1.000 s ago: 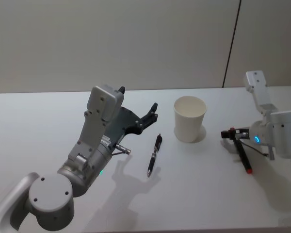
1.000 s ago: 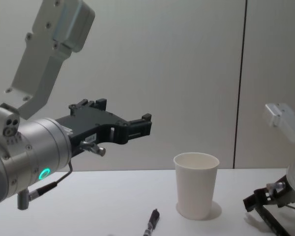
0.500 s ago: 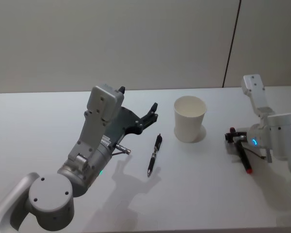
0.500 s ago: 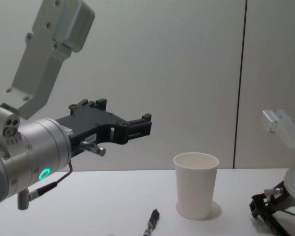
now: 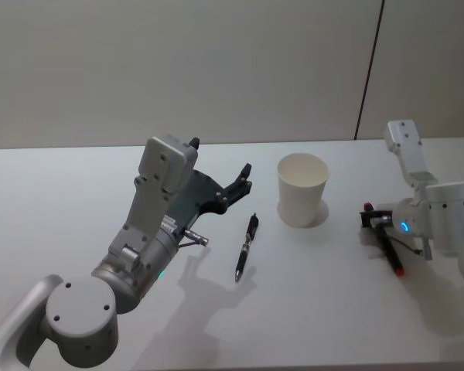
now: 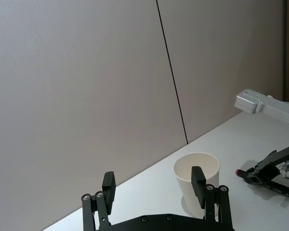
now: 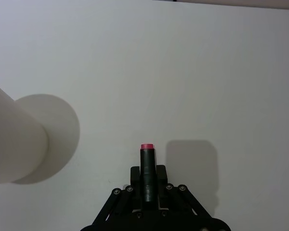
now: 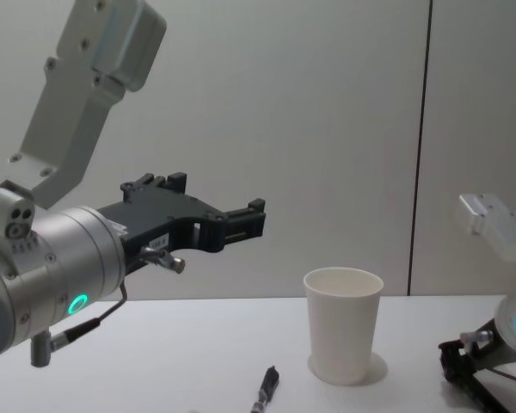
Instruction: Place the pen into the pen holder.
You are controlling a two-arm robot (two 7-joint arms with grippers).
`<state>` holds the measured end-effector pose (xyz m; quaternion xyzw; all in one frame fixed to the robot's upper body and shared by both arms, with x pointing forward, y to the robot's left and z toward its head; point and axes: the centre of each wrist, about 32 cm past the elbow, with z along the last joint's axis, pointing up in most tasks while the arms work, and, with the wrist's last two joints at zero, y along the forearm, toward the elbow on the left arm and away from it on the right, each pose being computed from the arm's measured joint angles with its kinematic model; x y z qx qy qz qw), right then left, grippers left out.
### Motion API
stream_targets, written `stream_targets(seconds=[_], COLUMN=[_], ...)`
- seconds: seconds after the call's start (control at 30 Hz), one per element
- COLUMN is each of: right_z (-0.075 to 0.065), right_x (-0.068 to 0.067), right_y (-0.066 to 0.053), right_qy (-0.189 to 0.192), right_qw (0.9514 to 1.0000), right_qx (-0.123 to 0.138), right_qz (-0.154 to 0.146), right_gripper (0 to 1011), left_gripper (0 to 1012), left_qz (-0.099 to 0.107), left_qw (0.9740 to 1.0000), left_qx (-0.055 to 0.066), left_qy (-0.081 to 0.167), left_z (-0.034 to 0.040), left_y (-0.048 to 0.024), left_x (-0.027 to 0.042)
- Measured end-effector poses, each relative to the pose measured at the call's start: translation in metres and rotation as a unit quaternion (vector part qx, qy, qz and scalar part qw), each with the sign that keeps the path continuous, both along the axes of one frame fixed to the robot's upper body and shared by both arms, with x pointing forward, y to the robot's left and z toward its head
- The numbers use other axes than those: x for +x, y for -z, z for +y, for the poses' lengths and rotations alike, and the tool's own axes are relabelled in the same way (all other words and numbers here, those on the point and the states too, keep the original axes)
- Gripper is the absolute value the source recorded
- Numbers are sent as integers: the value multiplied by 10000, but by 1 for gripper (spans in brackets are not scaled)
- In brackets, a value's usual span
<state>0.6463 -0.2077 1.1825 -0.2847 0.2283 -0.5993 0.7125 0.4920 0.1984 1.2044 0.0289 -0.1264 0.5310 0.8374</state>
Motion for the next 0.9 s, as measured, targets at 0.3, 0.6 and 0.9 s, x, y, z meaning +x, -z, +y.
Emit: stream_targets(seconds=[0.3,0.6,0.9], right_z=[-9,-24,-24], right_x=[-31,-107,-214], right_y=[-28,-96,-158], right_qy=[0,-86,-225], right_qw=[9996,9964,9882], right_qx=[67,158,243], right_qz=[-291,-834,-1495], right_gripper=[183,183,183], left_gripper=[1003,1003,1003], left_qz=[0,0,0], left_qw=[10000,10000,10000], left_qx=[0,0,0], left_qy=[0,0,0], left_z=[0,0,0], left_y=[0,0,0], left_x=[0,0,0])
